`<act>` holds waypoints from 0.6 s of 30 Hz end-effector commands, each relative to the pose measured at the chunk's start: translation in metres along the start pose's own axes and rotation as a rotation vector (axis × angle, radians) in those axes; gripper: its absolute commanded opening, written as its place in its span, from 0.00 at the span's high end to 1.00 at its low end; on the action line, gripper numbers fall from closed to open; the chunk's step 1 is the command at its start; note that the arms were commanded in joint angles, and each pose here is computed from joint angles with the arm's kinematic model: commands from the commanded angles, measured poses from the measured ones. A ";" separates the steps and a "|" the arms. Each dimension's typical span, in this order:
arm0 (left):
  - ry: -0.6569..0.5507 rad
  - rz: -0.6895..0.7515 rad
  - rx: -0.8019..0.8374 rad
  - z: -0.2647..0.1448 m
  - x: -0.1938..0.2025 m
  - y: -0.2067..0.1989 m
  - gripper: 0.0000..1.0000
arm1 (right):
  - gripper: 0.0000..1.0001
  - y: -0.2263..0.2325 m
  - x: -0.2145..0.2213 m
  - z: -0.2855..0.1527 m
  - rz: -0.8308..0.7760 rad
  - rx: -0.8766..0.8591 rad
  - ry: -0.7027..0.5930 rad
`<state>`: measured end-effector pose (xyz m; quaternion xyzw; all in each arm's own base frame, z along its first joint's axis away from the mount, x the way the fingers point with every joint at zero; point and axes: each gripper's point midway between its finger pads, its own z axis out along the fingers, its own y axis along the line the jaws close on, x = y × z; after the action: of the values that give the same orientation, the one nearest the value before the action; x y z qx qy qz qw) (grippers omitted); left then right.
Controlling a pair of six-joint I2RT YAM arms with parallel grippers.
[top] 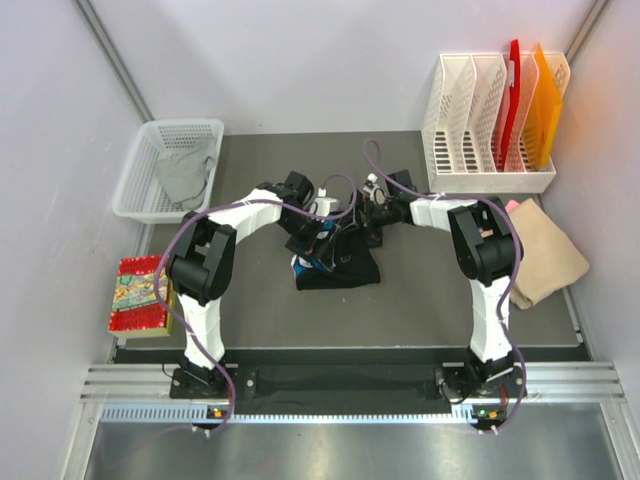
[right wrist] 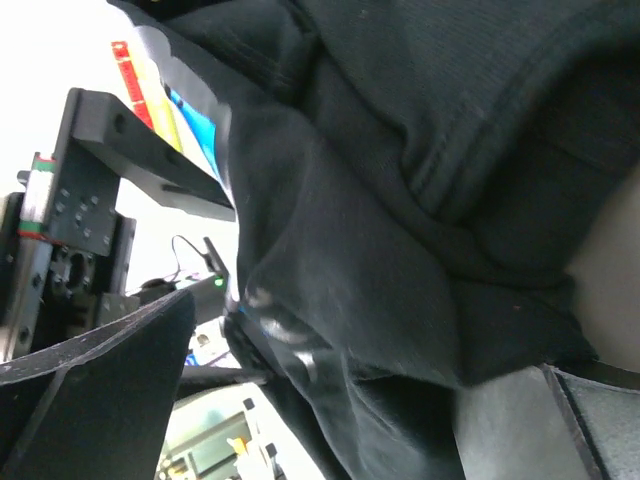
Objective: Fold and stack the t-shirts
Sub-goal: Put the neatly folded tshirt into the corner of the board with the right arm
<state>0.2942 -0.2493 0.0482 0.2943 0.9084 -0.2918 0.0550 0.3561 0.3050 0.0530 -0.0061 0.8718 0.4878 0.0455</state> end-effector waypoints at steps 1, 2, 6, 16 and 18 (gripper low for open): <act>0.096 -0.045 0.006 0.006 0.029 -0.001 0.01 | 0.00 -0.045 0.016 0.045 0.010 0.096 0.002; 0.088 -0.039 0.009 0.003 0.028 -0.004 0.01 | 0.00 -0.043 0.020 0.049 0.022 0.088 0.009; 0.082 -0.035 0.001 -0.004 0.029 -0.005 0.01 | 0.05 -0.033 0.025 0.058 0.007 0.045 0.030; 0.076 -0.028 -0.030 -0.011 0.028 0.001 0.01 | 1.00 -0.043 0.037 0.055 0.014 0.125 0.105; 0.084 -0.030 -0.037 -0.014 0.029 0.001 0.01 | 1.00 -0.037 0.029 0.047 0.002 0.130 0.093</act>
<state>0.2845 -0.2405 0.0499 0.2893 0.9128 -0.2854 0.0402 0.3539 0.3367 0.0246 -0.0129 0.8621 0.5061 0.0212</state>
